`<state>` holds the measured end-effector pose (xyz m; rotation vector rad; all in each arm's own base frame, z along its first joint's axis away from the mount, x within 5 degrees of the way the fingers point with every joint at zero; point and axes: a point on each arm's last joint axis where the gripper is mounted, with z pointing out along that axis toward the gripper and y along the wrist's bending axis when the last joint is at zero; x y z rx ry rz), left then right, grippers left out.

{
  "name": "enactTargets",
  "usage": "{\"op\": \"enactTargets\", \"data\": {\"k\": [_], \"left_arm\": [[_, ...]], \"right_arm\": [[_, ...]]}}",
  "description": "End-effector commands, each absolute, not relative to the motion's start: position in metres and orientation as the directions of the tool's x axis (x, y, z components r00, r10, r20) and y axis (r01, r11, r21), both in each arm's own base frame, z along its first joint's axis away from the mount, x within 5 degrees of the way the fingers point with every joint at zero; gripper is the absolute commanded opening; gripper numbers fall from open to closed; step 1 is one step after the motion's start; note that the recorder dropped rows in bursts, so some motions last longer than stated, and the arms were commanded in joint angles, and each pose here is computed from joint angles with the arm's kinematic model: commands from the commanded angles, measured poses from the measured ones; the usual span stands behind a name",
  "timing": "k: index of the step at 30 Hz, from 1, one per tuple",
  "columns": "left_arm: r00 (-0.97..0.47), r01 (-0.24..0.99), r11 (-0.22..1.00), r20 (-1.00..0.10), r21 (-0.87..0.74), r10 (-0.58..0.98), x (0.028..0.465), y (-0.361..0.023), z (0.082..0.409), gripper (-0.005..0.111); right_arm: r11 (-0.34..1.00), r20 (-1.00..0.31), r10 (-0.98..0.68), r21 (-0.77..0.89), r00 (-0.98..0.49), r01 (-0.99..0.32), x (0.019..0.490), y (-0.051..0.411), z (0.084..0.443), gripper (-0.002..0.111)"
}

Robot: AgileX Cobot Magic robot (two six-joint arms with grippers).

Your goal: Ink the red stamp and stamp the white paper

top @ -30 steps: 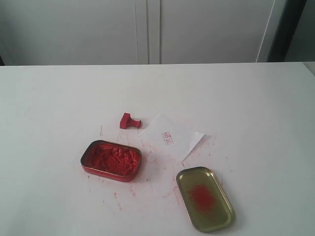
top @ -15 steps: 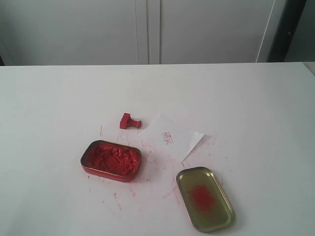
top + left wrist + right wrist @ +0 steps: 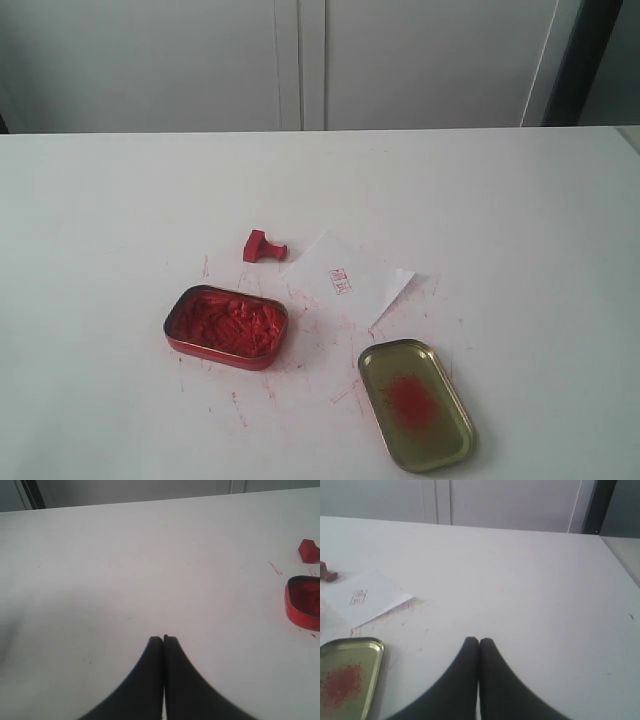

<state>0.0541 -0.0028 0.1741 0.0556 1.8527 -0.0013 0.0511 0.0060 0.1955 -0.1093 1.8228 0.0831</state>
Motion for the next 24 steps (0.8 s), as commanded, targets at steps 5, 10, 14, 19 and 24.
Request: {"op": "enactTargets", "data": {"k": [5,10,14,19,24], "left_arm": [[-0.274,0.041,0.999,-0.961,0.029,0.039,0.0540,-0.0029,0.1736,0.000],[-0.274,0.041,0.999,-0.961,0.029,0.039,0.0540,-0.0029,0.1736,0.000],[-0.274,0.041,0.999,-0.961,0.029,0.039,0.0540,-0.0029,0.1736,0.000],[-0.274,0.041,0.999,-0.961,0.029,0.039,0.0540,-0.0029,0.1736,0.000],[-0.274,0.041,0.999,-0.961,0.029,0.039,0.0540,-0.0029,0.1736,0.000]], "right_arm": [[0.993,-0.965,-0.048,-0.019,-0.256,-0.115,0.0530,0.0057,0.1816,0.000],[0.993,-0.966,-0.048,-0.019,-0.254,-0.115,0.0531,0.0057,0.1818,0.000],[0.993,-0.966,-0.048,-0.019,-0.254,-0.115,0.0531,0.0057,0.1818,0.000],[0.993,-0.966,-0.048,-0.019,-0.254,-0.115,0.0531,0.0057,0.1818,0.000],[0.995,-0.966,-0.043,-0.019,-0.255,-0.099,0.0532,0.0048,0.1818,0.000]]}}
